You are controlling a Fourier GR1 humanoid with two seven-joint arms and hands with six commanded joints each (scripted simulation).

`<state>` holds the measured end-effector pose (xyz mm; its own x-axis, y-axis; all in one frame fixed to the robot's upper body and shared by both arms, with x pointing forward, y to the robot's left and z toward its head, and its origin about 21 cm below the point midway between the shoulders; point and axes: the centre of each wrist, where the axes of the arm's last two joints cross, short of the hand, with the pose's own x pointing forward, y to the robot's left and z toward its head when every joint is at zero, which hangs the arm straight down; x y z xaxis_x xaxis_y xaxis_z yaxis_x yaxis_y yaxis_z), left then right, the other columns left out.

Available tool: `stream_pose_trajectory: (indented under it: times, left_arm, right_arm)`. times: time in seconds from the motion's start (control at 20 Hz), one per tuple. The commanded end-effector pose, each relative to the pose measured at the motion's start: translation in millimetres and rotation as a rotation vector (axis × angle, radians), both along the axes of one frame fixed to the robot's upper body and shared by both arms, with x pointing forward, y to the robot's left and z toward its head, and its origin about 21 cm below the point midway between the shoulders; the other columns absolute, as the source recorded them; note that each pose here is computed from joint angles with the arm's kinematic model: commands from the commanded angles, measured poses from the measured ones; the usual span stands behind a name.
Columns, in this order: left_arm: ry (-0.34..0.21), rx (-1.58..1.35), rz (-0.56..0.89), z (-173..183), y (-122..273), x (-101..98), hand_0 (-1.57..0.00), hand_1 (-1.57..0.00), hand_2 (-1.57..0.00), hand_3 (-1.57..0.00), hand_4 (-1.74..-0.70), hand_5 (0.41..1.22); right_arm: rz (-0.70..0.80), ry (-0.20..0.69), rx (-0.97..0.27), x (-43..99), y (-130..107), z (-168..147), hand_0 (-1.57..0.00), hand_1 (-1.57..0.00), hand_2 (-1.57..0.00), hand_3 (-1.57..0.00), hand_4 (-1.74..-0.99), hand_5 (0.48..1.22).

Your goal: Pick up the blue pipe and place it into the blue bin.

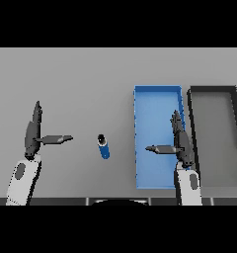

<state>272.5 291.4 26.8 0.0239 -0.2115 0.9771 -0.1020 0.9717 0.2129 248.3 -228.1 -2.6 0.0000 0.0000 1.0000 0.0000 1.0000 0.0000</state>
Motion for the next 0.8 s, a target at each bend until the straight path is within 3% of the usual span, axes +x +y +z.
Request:
stream_pose_trajectory:
  times: [0.0,0.25,0.3,0.4,0.75]
  left_arm:
    - [-0.005,0.0,-0.001,0,0,-0.1,0.0,0.0,0.0,0.0,-0.97,0.593]
    - [-0.006,0.0,-0.004,1,-2,0.7,0.0,0.0,0.0,0.0,-0.97,0.593]
    - [-0.011,0.077,-0.121,-2,12,-9.3,0.0,0.0,0.0,0.0,-0.97,0.593]
    - [-0.002,0.144,-0.237,-8,29,-19.9,0.0,0.0,0.0,0.0,-0.96,0.59]
    - [0.002,0.142,-0.418,-1,32,-22.7,0.0,0.0,0.0,0.0,-0.98,0.584]
  right_arm:
    - [-0.001,0.0,0.0,-0.1,0,0,0.0,0.0,0.0,0.0,-1.205,0.629]
    - [-0.001,-0.004,-0.001,-1.9,-6,0,0.0,0.0,0.0,0.0,-1.205,0.629]
    - [0.03,-0.084,-0.141,-11.3,-19,3,0.0,0.0,0.0,0.0,-1.205,0.629]
    - [0.073,-0.15,-0.269,-25.8,-24,6,0.0,0.0,0.0,0.0,-1.197,0.627]
    - [0.102,-0.125,-0.316,-27.2,-22,16,0.0,0.0,0.0,0.0,-1.192,0.621]
